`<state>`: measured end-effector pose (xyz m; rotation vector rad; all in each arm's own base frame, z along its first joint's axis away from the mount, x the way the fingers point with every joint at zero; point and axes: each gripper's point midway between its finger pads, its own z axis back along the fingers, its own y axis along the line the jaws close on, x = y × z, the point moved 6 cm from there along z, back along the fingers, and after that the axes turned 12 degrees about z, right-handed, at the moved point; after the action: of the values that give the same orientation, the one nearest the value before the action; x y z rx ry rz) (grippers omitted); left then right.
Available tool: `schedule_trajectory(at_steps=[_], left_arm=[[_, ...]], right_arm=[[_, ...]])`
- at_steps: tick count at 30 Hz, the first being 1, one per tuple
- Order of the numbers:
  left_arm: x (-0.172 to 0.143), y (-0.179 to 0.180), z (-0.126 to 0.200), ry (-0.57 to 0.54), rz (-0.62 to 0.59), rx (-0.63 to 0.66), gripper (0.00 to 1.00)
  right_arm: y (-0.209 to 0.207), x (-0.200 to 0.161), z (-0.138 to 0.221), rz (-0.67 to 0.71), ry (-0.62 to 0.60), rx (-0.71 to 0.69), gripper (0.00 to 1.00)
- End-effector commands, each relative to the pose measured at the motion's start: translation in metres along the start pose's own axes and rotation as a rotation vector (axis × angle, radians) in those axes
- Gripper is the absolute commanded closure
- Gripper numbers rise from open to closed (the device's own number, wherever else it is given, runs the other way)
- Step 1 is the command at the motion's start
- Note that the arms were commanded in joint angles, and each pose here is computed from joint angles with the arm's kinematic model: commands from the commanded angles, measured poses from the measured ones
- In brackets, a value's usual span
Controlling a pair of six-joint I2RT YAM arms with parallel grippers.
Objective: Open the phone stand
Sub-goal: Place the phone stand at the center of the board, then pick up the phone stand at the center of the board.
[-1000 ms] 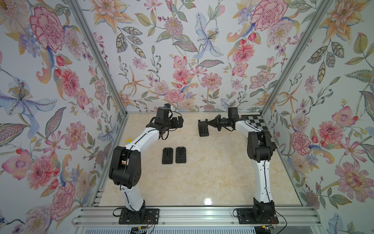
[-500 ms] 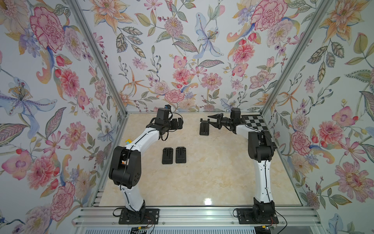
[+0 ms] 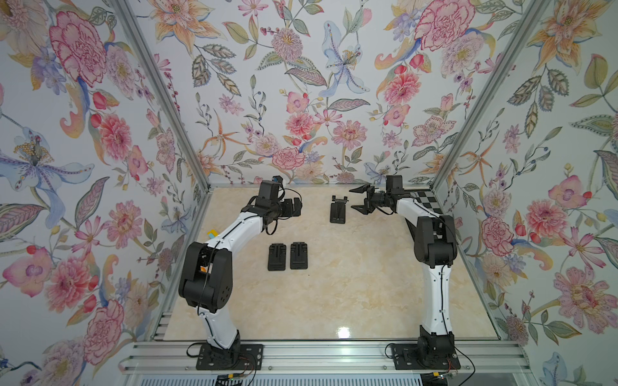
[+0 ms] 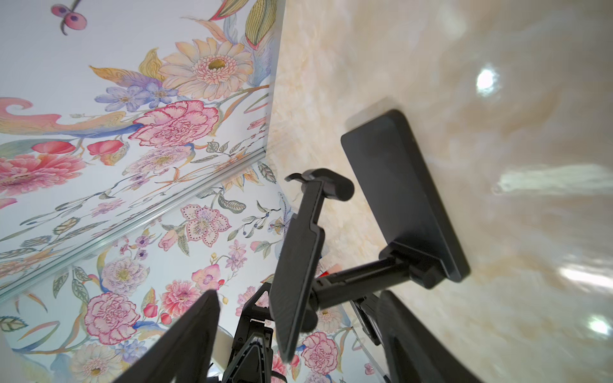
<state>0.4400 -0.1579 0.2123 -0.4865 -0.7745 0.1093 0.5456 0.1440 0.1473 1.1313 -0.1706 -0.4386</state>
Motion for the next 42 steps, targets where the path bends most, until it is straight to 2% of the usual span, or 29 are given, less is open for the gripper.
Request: schedule_trajectory(at_steps=[1,5,10,20,32,38,42], left_arm=[[-0.005,-0.003,0.016,0.0,-0.03,0.012,0.01],[-0.012,0.001,0.025,0.012,-0.03,0.025,0.01],[-0.024,0.006,0.04,0.032,-0.035,0.049,0.02],[-0.053,0.024,0.082,0.026,0.019,0.136,0.02],[-0.094,0.056,0.149,-0.051,0.058,0.297,0.02],[-0.115,0.068,0.17,-0.059,0.088,0.32,0.01],[-0.125,0.072,0.18,-0.063,0.098,0.321,0.02]], right_arm=[[0.011,-0.023,0.022,0.111,0.009,-0.146,0.16],[0.011,-0.044,0.024,0.198,0.024,-0.268,0.08],[0.019,-0.082,0.016,0.364,0.088,-0.485,0.0],[0.043,-0.162,-0.034,0.645,0.191,-0.783,0.0],[0.041,-0.246,-0.096,0.846,0.273,-0.913,0.01],[0.03,-0.271,-0.116,0.899,0.302,-0.939,0.06],[0.025,-0.283,-0.126,0.931,0.313,-0.948,0.14]])
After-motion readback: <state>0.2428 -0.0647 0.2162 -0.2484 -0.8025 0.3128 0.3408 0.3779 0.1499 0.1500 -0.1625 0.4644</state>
